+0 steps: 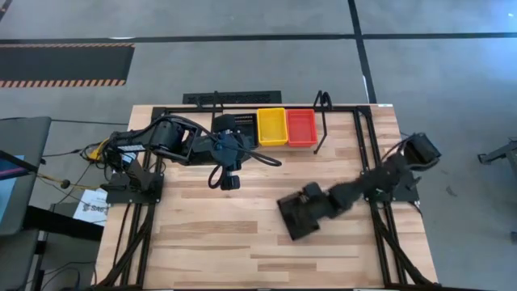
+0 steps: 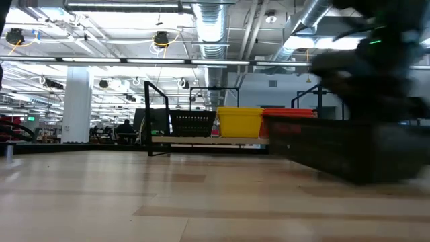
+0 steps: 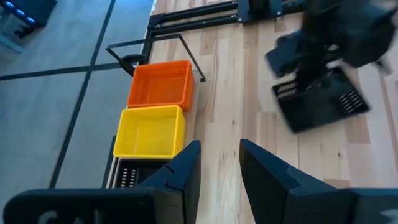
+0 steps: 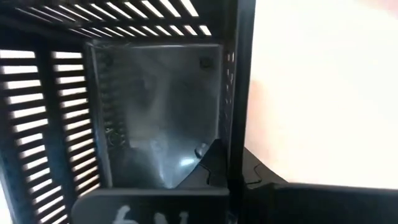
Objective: Stack baskets on shelf by color
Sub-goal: Stack the black bin on top of the other stacked black bins on the shelf
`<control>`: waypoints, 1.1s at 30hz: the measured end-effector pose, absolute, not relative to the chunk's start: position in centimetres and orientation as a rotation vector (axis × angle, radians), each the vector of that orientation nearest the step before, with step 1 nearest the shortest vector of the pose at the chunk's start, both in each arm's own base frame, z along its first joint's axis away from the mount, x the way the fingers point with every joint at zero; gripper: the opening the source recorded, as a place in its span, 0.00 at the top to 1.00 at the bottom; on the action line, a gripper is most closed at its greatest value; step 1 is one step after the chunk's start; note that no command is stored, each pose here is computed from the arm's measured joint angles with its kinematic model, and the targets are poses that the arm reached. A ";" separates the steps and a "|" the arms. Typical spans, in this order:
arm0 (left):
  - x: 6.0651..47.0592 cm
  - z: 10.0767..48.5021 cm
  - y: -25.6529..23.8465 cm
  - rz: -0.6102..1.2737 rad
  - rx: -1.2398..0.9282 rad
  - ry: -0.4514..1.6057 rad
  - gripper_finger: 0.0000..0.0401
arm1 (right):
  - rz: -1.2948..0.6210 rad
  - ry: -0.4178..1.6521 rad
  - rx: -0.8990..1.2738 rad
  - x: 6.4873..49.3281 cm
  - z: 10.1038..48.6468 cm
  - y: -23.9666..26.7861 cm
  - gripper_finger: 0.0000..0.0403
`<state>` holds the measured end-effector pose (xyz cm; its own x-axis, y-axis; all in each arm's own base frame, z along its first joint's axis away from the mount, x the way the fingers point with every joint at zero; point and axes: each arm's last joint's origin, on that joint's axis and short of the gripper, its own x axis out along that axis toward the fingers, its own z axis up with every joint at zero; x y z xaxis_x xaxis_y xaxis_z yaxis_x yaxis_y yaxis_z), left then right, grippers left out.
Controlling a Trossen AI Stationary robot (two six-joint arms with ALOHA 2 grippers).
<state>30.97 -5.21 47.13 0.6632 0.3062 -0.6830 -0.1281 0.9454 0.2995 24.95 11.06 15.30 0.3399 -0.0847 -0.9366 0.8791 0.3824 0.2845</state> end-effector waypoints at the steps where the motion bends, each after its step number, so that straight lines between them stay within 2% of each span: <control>1: 31.0 47.1 -5.2 0.248 0.234 0.811 0.76 | -0.747 1.006 0.953 25.7 15.4 10.2 1.00; 8: 30.9 47.1 -5.2 0.250 0.227 0.814 0.76 | -0.678 0.910 0.865 28.6 15.9 4.0 1.00; 14: 30.7 46.9 -5.2 0.231 0.212 0.848 0.76 | -0.655 0.941 0.868 28.9 15.9 1.1 1.00; 33: 30.6 46.8 -5.2 0.223 0.240 0.866 0.76 | -0.609 0.965 0.890 29.0 15.9 0.9 1.00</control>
<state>30.60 -5.21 46.77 0.6279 0.2893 -0.7225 -0.0955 0.9500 0.2974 28.98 0.86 15.92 0.4545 -0.0582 -0.8889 0.7775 0.5129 0.3639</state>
